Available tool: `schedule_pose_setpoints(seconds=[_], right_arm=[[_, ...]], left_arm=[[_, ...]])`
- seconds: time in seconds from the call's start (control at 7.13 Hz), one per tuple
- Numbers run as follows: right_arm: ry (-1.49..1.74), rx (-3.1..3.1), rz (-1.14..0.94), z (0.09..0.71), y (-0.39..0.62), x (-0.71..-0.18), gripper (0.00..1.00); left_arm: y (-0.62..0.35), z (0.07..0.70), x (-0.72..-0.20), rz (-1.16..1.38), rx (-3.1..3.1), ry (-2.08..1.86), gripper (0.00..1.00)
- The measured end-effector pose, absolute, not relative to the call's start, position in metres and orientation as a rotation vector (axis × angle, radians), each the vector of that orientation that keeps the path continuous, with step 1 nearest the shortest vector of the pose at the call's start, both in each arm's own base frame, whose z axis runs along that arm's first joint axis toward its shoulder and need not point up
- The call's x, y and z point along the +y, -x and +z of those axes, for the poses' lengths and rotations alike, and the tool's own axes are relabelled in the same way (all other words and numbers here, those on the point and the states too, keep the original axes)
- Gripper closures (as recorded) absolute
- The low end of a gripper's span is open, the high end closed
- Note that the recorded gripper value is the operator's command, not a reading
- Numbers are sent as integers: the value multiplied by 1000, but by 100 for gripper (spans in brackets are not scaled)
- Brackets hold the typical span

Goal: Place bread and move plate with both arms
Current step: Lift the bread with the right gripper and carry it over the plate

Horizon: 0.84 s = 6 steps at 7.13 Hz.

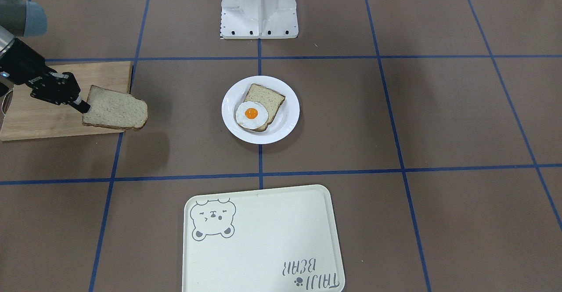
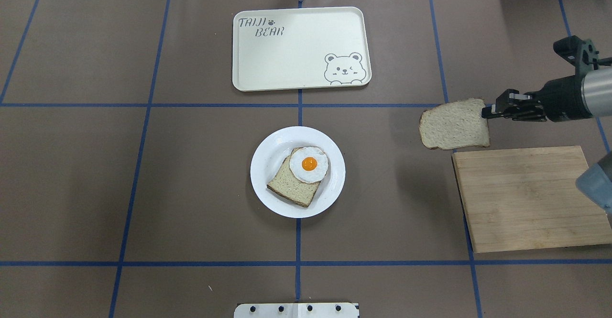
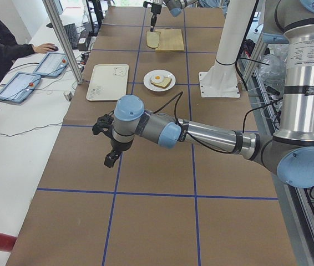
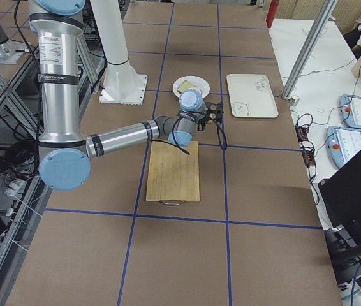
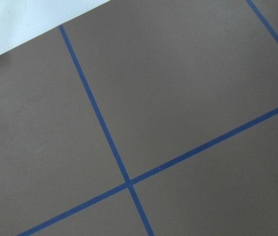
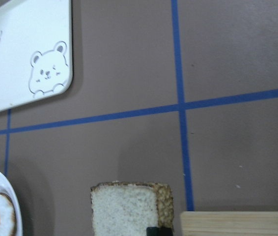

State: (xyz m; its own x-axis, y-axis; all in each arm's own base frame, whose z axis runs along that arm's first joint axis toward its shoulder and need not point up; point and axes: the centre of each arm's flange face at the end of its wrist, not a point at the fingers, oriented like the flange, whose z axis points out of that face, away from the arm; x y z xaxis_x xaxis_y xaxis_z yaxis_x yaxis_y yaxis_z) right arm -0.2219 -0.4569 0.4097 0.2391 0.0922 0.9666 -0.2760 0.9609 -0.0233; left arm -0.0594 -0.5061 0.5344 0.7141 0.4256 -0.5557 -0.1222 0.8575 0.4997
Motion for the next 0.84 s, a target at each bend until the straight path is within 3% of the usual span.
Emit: schedule_pose_setpoints(seconds=[0.56, 0.84], right_arm=[[-203, -1325, 460, 314, 352, -459, 100], [-223, -1300, 565, 273, 423, -430, 100]], left_arm=[[59, 535, -507, 291, 722, -442, 2], [59, 537, -507, 284, 723, -437, 2]])
